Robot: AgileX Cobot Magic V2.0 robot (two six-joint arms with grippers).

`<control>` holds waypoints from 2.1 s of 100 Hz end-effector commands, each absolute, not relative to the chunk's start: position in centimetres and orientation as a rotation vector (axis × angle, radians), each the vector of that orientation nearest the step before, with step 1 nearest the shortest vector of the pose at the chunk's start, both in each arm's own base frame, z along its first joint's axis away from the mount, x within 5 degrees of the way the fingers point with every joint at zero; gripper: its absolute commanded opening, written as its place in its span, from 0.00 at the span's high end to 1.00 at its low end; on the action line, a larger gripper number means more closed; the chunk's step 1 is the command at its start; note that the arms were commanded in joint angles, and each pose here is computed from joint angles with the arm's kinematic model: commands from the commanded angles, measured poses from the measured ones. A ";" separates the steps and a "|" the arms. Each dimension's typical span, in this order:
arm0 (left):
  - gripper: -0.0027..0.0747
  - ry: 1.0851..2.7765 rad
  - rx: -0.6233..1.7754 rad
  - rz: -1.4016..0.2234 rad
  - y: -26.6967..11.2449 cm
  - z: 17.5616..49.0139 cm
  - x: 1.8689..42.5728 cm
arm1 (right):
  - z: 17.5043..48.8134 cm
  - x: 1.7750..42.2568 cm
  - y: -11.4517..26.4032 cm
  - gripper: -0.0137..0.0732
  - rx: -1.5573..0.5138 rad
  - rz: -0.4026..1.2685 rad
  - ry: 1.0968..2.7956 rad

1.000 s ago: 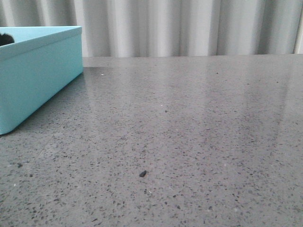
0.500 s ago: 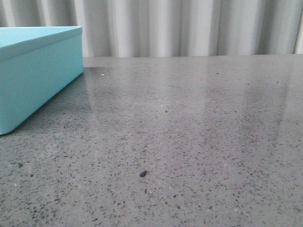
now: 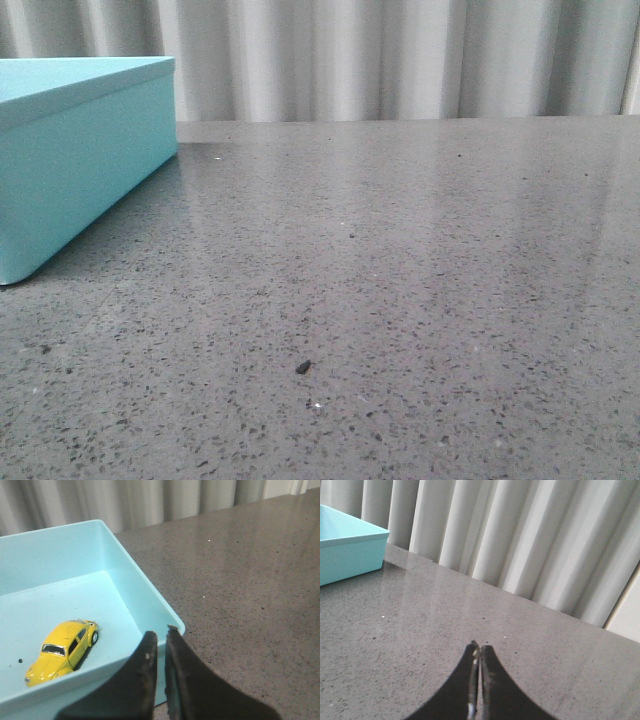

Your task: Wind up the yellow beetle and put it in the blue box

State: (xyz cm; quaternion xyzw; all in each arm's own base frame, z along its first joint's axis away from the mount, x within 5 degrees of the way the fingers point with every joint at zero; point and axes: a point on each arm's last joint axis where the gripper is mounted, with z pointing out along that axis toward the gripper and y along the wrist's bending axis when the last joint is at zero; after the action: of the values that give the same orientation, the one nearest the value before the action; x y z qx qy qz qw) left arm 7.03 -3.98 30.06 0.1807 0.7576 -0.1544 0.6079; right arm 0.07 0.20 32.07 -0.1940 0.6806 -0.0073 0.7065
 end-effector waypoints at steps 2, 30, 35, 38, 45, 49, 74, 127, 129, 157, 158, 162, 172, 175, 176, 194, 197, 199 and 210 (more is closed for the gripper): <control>0.99 1.642 0.348 -0.364 -3.5 30.1 5.8 | 33.4 0.9 0.3 0.89 -0.412 -0.059 1.399; 0.99 1.663 0.317 -0.460 -3.8 28.5 5.2 | 33.5 1.3 0.4 0.89 -0.388 -0.049 1.332; 0.99 1.662 0.291 -0.518 -4.0 28.6 5.1 | 33.5 1.3 0.4 0.89 -0.387 -0.051 1.329; 0.99 1.658 0.274 -0.549 -4.1 28.6 5.1 | 33.5 1.3 0.4 0.89 -0.388 -0.051 1.330; 0.99 1.643 0.219 -0.642 -4.3 28.9 5.0 | 33.5 1.4 0.4 0.89 -0.388 -0.053 1.329; 0.99 1.632 0.186 -0.700 -4.4 29.1 4.9 | 33.5 1.4 0.4 0.89 -0.389 -0.058 1.326; 0.99 1.617 0.143 -0.770 -4.5 29.4 4.8 | 33.5 1.3 0.4 0.89 -0.387 -0.058 1.320; 0.99 1.467 0.135 -0.160 -1.3 27.8 6.7 | 32.3 1.5 0.5 0.89 -0.422 -0.042 1.451; 0.99 1.428 0.147 -0.090 -1.0 27.9 6.8 | 32.3 1.5 0.5 0.89 -0.422 -0.042 1.451; 0.99 1.311 0.321 0.220 -0.6 24.2 6.5 | 32.3 1.5 0.5 0.89 -0.421 -0.039 1.452; 0.99 1.313 0.329 0.226 -0.6 23.9 6.5 | 32.3 1.5 0.5 0.89 -0.421 -0.039 1.452; 0.99 1.314 0.339 0.233 -0.6 23.2 6.4 | 32.3 1.5 0.5 0.89 -0.421 -0.039 1.452; 0.99 1.318 0.346 0.234 -0.6 22.0 6.1 | 32.3 1.5 0.5 0.89 -0.422 -0.039 1.453; 0.99 1.336 0.359 0.225 -0.6 21.8 6.0 | 32.3 1.5 0.5 0.89 -0.422 -0.039 1.453; 0.99 1.337 0.360 0.224 -0.6 21.8 6.0 | 32.3 1.5 0.5 0.89 -0.422 -0.039 1.453; 0.99 1.347 0.381 0.228 -0.7 21.6 5.9 | 32.3 1.5 0.5 0.89 -0.422 -0.039 1.455; 0.99 1.371 0.394 0.222 -0.8 21.4 5.9 | 32.3 1.5 0.5 0.89 -0.422 -0.039 1.455; 0.99 1.392 0.405 0.216 -0.8 21.2 6.0 | 32.3 1.5 0.5 0.89 -0.422 -0.039 1.455; 0.99 1.509 0.472 0.185 -1.1 20.0 6.0 | 32.3 1.5 0.5 0.89 -0.422 -0.039 1.453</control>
State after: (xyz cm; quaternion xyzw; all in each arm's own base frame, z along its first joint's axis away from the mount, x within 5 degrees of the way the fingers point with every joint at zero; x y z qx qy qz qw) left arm 5.83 -1.03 21.18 0.2033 0.6569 0.0913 0.7203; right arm 1.32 0.43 31.01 -0.1972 0.6838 -0.0162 0.7023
